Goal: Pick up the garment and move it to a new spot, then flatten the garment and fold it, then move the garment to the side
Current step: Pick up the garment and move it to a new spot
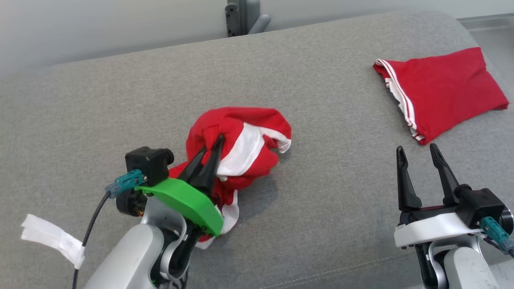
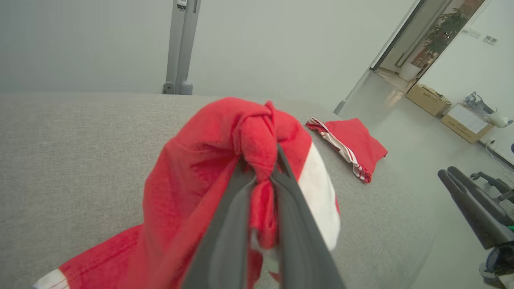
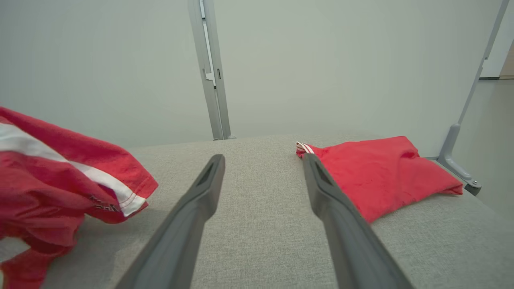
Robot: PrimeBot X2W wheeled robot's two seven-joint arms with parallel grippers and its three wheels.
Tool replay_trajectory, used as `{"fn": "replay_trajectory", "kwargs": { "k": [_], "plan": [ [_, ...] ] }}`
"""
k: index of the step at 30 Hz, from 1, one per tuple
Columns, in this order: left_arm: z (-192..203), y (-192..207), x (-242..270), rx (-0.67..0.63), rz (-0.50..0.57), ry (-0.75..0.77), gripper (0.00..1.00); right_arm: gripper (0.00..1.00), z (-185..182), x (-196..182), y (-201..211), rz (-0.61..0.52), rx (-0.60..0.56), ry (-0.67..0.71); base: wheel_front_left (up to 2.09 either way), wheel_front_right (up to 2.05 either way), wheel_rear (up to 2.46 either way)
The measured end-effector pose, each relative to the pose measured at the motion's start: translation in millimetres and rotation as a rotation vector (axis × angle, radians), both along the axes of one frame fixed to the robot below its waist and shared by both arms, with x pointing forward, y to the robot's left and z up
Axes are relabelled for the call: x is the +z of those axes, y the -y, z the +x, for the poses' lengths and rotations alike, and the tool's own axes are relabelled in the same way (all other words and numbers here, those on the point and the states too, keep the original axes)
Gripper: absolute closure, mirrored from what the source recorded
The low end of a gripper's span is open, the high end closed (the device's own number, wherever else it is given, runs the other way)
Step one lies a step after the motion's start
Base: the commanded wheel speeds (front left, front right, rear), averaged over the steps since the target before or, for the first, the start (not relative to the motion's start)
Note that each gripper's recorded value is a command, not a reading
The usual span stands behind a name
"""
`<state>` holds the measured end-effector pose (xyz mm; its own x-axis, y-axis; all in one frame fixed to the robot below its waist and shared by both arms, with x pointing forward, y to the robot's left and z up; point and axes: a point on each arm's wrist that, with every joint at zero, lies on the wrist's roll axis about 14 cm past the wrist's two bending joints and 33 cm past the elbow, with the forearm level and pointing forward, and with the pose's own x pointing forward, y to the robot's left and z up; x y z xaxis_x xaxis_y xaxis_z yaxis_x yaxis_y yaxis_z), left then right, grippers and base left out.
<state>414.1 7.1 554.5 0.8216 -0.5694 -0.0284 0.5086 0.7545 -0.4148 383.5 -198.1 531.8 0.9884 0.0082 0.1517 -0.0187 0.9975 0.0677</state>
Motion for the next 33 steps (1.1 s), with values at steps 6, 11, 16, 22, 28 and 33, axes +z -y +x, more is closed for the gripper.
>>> {"fn": "replay_trajectory", "kwargs": {
  "k": [6,11,16,22,28,33],
  "plan": [
    [9,-23,-87,0.072,0.112,-0.184,1.0,0.0,-10,2,14,0.007,-0.043,0.004,0.0,0.0,0.0],
    [-4,-30,-133,0.052,0.172,-0.253,1.0,0.0,-13,3,18,0.007,-0.054,0.005,0.0,0.0,0.0],
    [-3,-28,-136,0.04,0.21,-0.202,0.68,0.0,-14,5,19,0.007,-0.057,0.013,0.0,0.0,0.0],
    [4,-32,-112,0.073,0.168,-0.104,0.0,0.0,-18,8,18,0.008,-0.057,0.022,0.0,0.0,0.0],
    [-2,-57,-83,0.137,0.167,0.009,0.0,0.0,-24,10,19,0.01,-0.059,0.03,0.0,0.0,0.0],
    [-13,-102,-62,0.278,0.2,0.091,0.0,0.0,-29,12,15,0.003,-0.047,0.037,0.0,0.0,0.0]
  ]
}}
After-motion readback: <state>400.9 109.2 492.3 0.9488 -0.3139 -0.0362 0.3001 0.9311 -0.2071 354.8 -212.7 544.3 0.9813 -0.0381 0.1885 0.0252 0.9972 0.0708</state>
